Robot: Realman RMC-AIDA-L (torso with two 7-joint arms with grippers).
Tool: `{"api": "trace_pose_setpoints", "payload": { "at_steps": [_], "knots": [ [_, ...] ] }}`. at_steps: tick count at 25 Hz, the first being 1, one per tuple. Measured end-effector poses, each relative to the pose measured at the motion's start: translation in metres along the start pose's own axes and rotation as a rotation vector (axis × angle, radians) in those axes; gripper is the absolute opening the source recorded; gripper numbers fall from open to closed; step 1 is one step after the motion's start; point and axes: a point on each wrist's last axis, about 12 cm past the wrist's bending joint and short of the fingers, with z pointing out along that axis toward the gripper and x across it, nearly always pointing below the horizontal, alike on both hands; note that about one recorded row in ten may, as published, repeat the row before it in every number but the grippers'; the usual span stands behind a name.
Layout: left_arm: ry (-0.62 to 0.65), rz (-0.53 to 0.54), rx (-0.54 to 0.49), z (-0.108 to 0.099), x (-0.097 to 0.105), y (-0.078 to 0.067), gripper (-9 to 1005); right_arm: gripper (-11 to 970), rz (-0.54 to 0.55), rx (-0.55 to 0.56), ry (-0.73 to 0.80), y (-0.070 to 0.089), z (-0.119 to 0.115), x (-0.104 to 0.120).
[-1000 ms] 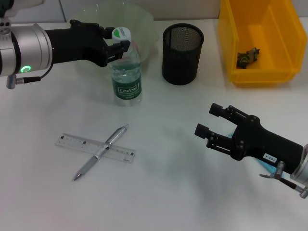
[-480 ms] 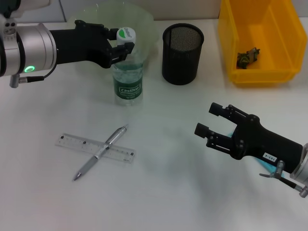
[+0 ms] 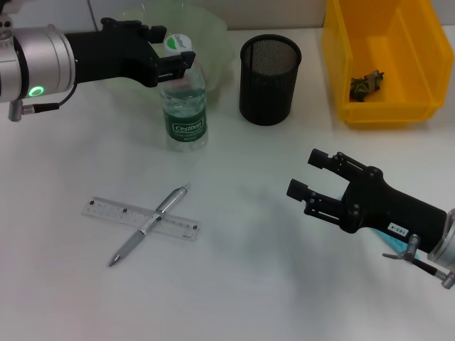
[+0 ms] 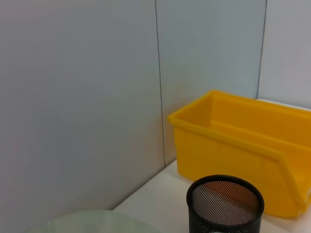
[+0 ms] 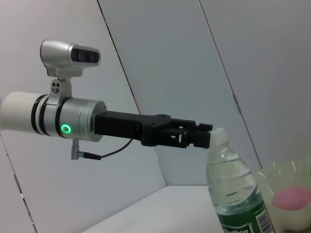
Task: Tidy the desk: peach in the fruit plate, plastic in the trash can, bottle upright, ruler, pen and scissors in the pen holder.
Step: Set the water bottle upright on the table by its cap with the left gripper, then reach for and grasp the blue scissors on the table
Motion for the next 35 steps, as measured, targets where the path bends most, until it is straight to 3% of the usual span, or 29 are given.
{"api": "trace_pose_setpoints", "payload": {
  "at_steps": [9, 25, 26, 27, 28, 30, 32, 35],
  "knots": [
    [-0.058, -0.040, -0.007, -0.007, -0.002, 0.006, 728, 818, -0.003, 0.006, 0.009, -0.002, 0.001, 0.000],
    [-0.195, -0.111, 0.030, -0.024, 0.002, 0.011, 735, 817, -0.002, 0.008, 0.009, -0.002, 0.001, 0.000],
    [-0.277, -0.141, 0.107, -0.035, 0.009, 0.013, 735, 817, -0.002, 0.009, 0.008, -0.002, 0.001, 0.000],
    [-0.277, -0.141, 0.107, -0.035, 0.009, 0.013, 734, 817, -0.002, 0.009, 0.008, -0.002, 0.001, 0.000],
    [-0.368, -0.144, 0.166, -0.043, 0.018, 0.012, 734, 817, -0.002, 0.009, 0.008, -0.002, 0.001, 0.000],
    [-0.368, -0.144, 0.166, -0.043, 0.018, 0.012, 733, 816, -0.002, 0.009, 0.009, -0.002, 0.001, 0.000],
    [-0.489, -0.127, 0.247, -0.052, 0.038, 0.005, 733, 816, -0.002, 0.008, 0.009, -0.001, 0.001, 0.001],
    [-0.524, -0.112, 0.297, -0.054, 0.049, -0.002, 732, 816, -0.001, 0.008, 0.010, -0.001, 0.001, 0.001]
  ]
}}
